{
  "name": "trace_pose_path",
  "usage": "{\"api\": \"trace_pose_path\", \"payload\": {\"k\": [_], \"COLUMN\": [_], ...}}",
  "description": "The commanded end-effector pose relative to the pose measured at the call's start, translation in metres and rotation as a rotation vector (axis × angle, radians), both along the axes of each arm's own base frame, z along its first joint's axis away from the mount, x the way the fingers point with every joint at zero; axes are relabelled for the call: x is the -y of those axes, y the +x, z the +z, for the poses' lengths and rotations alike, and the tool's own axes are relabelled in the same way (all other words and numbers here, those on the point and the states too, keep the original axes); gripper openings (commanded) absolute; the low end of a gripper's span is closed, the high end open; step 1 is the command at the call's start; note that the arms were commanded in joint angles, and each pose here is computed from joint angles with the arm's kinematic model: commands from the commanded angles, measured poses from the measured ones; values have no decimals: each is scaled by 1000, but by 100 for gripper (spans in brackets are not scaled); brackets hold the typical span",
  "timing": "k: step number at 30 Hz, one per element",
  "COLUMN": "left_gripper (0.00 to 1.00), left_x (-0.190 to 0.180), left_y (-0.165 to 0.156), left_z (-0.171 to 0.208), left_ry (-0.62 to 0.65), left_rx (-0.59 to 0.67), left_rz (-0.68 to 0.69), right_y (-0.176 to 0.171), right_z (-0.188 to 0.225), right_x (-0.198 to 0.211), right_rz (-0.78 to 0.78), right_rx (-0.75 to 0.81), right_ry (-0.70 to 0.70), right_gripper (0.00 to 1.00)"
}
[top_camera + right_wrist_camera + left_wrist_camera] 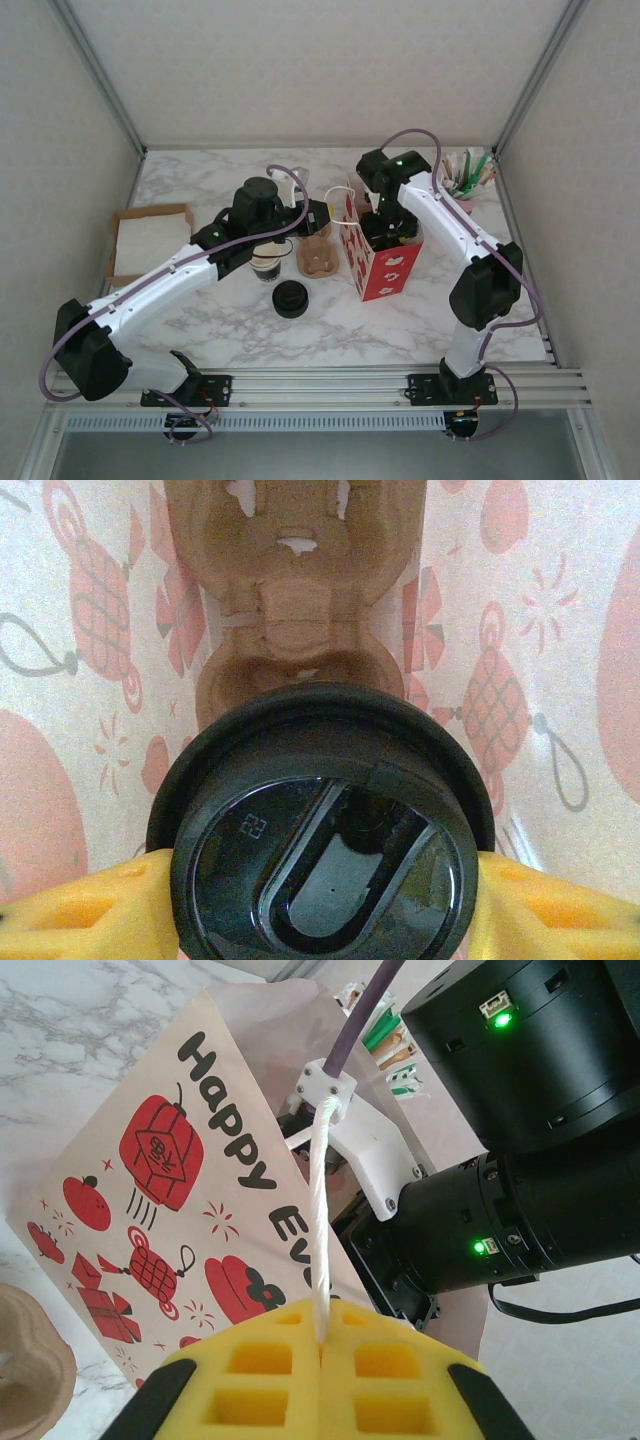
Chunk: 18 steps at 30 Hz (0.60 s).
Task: Pack the takeout coffee
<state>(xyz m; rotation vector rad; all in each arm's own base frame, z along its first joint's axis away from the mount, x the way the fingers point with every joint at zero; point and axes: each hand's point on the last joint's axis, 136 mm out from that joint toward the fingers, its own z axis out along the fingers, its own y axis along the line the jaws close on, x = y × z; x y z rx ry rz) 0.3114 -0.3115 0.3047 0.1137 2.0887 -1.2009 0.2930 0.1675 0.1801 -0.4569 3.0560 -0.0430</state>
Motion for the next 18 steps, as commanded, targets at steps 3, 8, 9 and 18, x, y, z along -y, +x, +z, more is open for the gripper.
{"api": "trace_pose_path", "payload": {"k": [3, 8, 9, 18], "left_gripper": [0, 0, 0, 0], "left_x": [-3, -3, -3, -2], "left_y": [0, 0, 0, 1], "left_z": [4, 3, 3, 3], "left_ry": [-20, -19, -21, -19], "left_rx": [4, 0, 1, 2], "left_rz": [6, 4, 5, 3], "right_y": [-5, -6, -7, -2], "right_z": [4, 0, 0, -9], "right_x": [2, -1, -1, -1], "right_rz": [-1, 1, 3, -4], "right_rx": [-5, -17, -20, -16], "right_ry": [23, 33, 34, 41], "right_gripper": [65, 66, 66, 65]}}
